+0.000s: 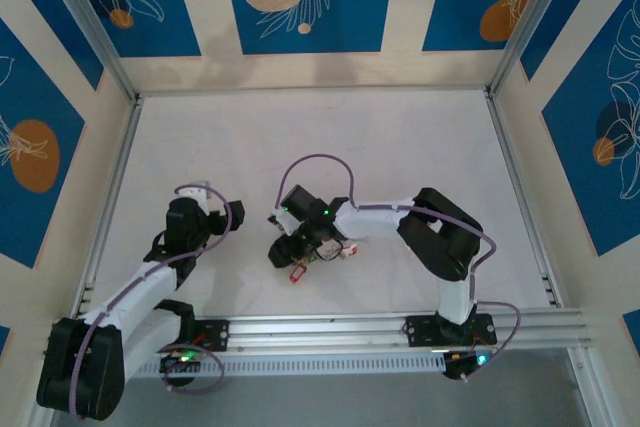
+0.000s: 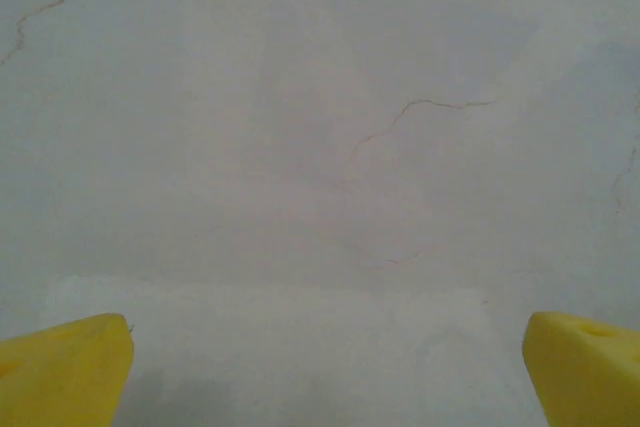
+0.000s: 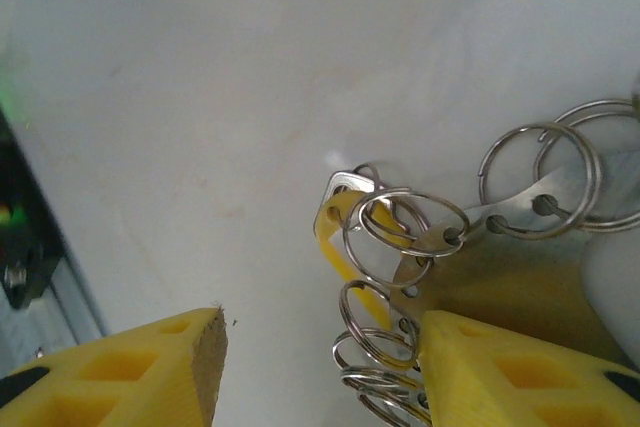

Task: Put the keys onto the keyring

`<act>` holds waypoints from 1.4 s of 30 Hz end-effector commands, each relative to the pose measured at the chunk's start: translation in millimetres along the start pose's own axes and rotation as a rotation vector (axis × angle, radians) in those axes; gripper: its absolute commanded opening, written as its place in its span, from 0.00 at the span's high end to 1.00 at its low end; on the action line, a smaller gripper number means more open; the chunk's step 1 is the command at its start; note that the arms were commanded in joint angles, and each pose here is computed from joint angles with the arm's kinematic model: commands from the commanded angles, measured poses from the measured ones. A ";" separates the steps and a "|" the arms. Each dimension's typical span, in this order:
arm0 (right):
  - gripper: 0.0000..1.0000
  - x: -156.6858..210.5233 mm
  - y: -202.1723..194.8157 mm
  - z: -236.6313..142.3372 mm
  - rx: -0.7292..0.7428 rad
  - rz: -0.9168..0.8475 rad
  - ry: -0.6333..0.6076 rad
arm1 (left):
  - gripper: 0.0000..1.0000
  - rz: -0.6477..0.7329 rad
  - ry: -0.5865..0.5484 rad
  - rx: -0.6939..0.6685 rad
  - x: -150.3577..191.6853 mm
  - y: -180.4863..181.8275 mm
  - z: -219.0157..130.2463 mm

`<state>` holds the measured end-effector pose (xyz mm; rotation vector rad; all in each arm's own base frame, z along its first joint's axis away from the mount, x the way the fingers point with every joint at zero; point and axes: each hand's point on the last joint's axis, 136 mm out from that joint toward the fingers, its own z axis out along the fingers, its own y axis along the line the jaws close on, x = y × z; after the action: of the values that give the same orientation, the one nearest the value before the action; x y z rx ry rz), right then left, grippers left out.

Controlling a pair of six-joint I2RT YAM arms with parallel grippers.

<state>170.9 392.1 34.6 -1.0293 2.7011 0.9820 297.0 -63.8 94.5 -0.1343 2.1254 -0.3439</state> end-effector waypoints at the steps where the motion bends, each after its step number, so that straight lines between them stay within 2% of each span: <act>1: 0.45 24.4 7.8 -17.8 -0.008 -0.031 0.045 | 0.00 -0.021 -0.021 0.005 -5.6 0.4 -2.5; 10: 0.45 50.0 -1.9 -59.7 0.163 0.082 -0.054 | 0.00 -0.019 -0.018 0.010 -5.1 -0.5 -2.0; 14: 0.50 58.1 -3.1 -50.5 0.210 0.129 -0.027 | 0.00 -0.018 -0.019 0.015 -5.5 -1.4 -2.1; 16: 0.50 60.5 -14.7 -45.0 0.345 0.207 0.001 | 0.00 -0.017 -0.018 0.015 -5.2 -1.4 -2.0; 19: 0.40 64.5 -29.0 -51.0 0.612 0.282 0.020 | 0.00 -0.018 -0.018 0.013 -4.9 -1.0 -2.1; 20: 0.37 64.4 -28.6 -52.0 0.661 0.272 0.013 | 0.00 -0.020 -0.019 0.011 -5.0 -0.4 -2.1; 23: 0.32 66.2 -31.4 -49.7 0.713 0.263 0.027 | 0.00 -0.019 -0.018 0.011 -5.0 -0.6 -1.9; 29: 0.32 80.4 -48.6 -47.6 0.806 0.259 0.079 | 0.00 -0.020 -0.016 0.009 -5.5 -0.6 -1.6; 33: 0.33 81.9 -47.3 -49.7 0.767 0.254 0.062 | 0.00 -0.020 -0.016 0.008 -5.8 -0.5 -1.4; 38: 0.38 61.9 -13.6 -46.0 0.443 0.179 -0.029 | 0.00 -0.013 -0.011 0.024 -5.4 -3.5 -0.9; 42: 0.47 53.2 -22.6 -68.5 0.365 0.181 -0.095 | 0.00 0.002 -0.006 0.069 -5.2 -11.4 0.3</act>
<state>145.0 296.2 44.3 -0.6259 2.8459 0.3119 296.6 -67.7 95.7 -0.1230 2.1236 -0.3704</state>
